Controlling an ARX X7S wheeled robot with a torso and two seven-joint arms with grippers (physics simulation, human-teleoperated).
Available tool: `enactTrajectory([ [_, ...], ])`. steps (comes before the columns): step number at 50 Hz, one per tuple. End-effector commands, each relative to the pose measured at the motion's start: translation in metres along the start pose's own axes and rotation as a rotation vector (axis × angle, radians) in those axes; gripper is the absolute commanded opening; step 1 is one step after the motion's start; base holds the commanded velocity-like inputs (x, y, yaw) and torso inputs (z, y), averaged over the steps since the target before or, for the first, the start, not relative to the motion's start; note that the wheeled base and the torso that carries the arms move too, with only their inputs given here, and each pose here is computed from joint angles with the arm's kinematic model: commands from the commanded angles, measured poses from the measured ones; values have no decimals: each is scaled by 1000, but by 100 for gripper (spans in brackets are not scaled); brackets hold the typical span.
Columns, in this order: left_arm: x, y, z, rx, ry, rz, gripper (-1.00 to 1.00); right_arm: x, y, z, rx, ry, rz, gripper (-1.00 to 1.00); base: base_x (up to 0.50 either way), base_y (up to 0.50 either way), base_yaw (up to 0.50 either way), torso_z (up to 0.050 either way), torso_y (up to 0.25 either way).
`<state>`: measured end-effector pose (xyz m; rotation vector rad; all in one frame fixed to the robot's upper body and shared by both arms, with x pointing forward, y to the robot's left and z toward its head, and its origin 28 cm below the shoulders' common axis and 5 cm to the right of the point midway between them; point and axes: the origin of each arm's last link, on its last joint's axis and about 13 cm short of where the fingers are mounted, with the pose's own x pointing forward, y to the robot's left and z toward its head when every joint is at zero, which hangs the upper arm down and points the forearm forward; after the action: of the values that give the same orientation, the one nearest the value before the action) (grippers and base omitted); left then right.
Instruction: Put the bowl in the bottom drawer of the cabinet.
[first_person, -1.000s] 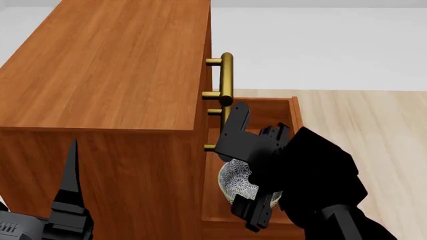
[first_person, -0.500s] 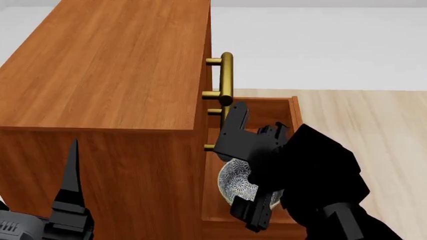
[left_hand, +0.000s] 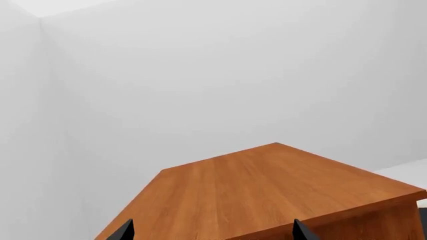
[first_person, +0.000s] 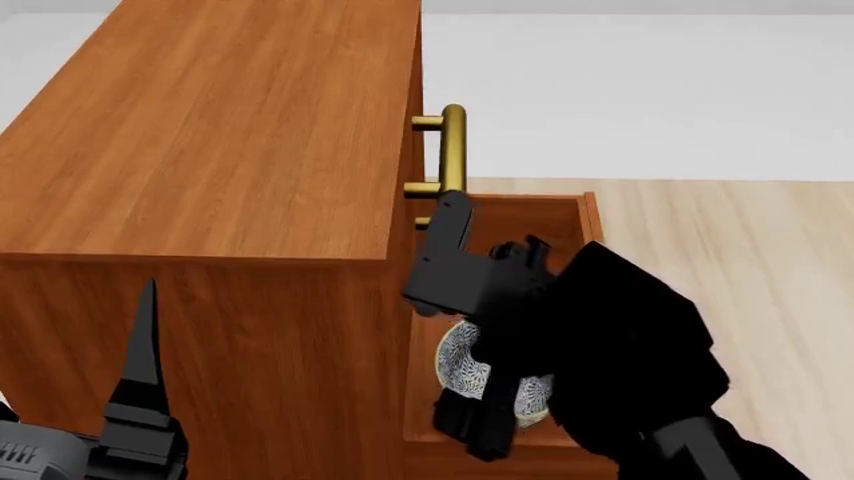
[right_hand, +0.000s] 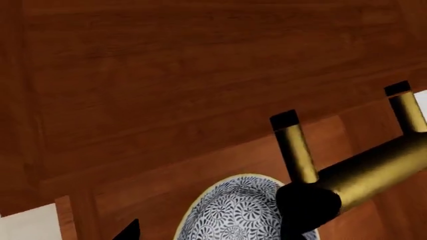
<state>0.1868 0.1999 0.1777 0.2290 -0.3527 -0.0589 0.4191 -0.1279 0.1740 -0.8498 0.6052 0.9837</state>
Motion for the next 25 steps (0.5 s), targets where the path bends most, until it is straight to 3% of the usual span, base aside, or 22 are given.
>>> enactTrajectory([
  [1,0,0,0,-1,-7,1,100,-7,4,11,-18,-48,-7,100,0,0,0,0,0],
  [25,0,0,1,-2,-5,-2,100,-15,13,7,-4,-34,-20,100,0,0,1,0,0],
])
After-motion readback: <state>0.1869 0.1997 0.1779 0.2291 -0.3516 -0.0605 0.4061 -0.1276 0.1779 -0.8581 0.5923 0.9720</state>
